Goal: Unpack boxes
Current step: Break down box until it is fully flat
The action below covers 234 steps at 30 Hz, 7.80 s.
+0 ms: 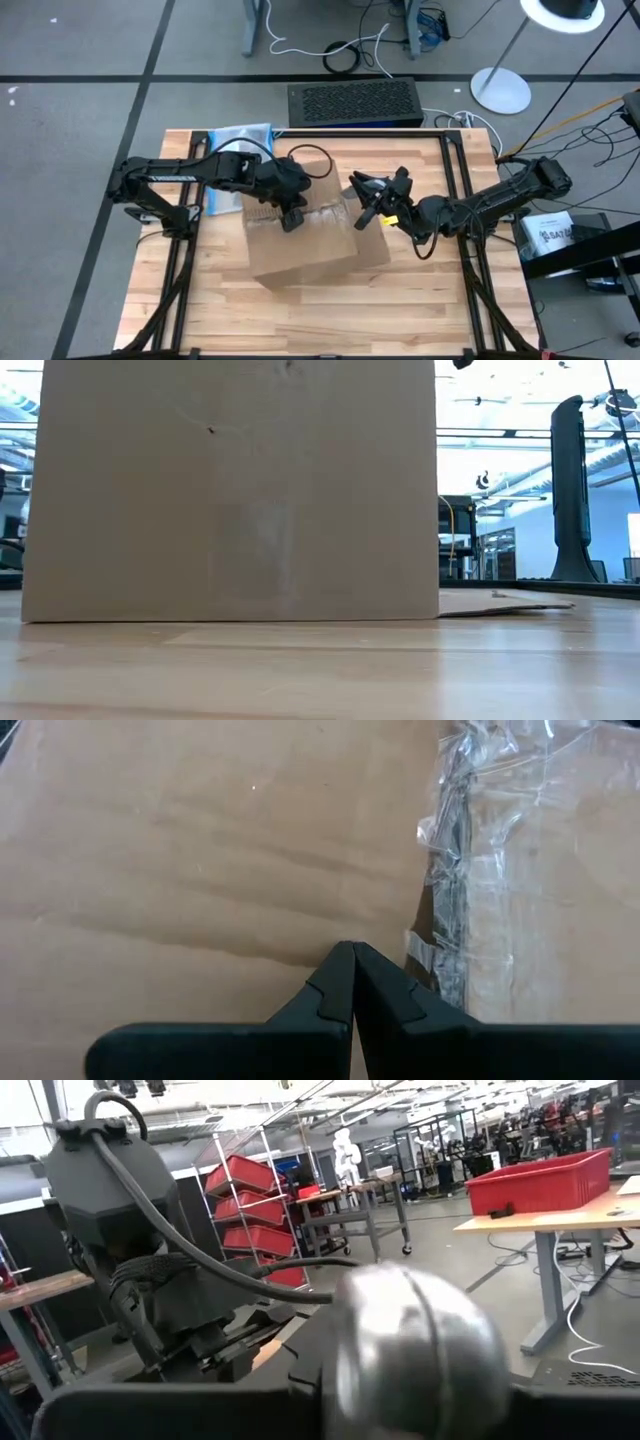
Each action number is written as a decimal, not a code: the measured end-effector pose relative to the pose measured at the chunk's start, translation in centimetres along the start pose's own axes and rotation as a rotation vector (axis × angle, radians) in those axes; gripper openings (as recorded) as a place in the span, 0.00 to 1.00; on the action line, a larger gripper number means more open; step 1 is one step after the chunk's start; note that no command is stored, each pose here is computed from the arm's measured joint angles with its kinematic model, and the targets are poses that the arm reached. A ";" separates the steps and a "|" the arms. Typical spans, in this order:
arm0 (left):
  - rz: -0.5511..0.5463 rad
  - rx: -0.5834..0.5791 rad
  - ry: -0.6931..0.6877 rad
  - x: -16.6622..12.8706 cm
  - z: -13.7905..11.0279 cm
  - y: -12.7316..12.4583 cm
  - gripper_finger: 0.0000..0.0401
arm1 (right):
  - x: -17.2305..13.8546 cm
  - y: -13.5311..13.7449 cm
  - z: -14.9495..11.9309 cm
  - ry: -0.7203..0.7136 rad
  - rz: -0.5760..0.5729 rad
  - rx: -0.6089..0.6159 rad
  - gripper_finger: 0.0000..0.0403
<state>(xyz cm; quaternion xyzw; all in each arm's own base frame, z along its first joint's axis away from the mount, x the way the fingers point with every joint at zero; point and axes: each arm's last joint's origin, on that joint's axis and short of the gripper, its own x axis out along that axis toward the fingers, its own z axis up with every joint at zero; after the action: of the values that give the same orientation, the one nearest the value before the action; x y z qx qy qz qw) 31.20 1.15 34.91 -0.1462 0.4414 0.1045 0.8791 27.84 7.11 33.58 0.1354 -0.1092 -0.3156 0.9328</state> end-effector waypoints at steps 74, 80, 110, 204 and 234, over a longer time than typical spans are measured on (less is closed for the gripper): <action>0.102 -0.254 -0.062 1.3 0.3 3.9 0.02 | -0.1 -0.8 0.4 0.005 -0.104 0.029 0.14; 0.109 -0.264 -0.055 2.2 0.6 4.3 0.02 | -1.7 0.2 0.3 0.020 -0.076 0.038 0.14; 0.117 -0.275 -0.072 2.7 1.1 5.0 0.02 | -4.0 4.3 8.6 0.040 -0.081 -0.160 0.14; -0.200 0.140 -0.189 -9.1 2.7 -4.3 0.03 | -13.1 -1.5 -10.6 1.695 0.256 0.229 0.14; -0.203 0.136 -0.186 -9.1 2.6 -4.4 0.03 | -10.8 -0.4 -19.6 1.903 0.069 0.337 0.28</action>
<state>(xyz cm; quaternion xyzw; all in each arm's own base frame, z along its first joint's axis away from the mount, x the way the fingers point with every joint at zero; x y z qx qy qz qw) 29.18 -2.57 44.44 -0.1198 0.3469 -0.0022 0.9302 24.91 17.09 13.75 0.4633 0.6444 -0.0264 0.6078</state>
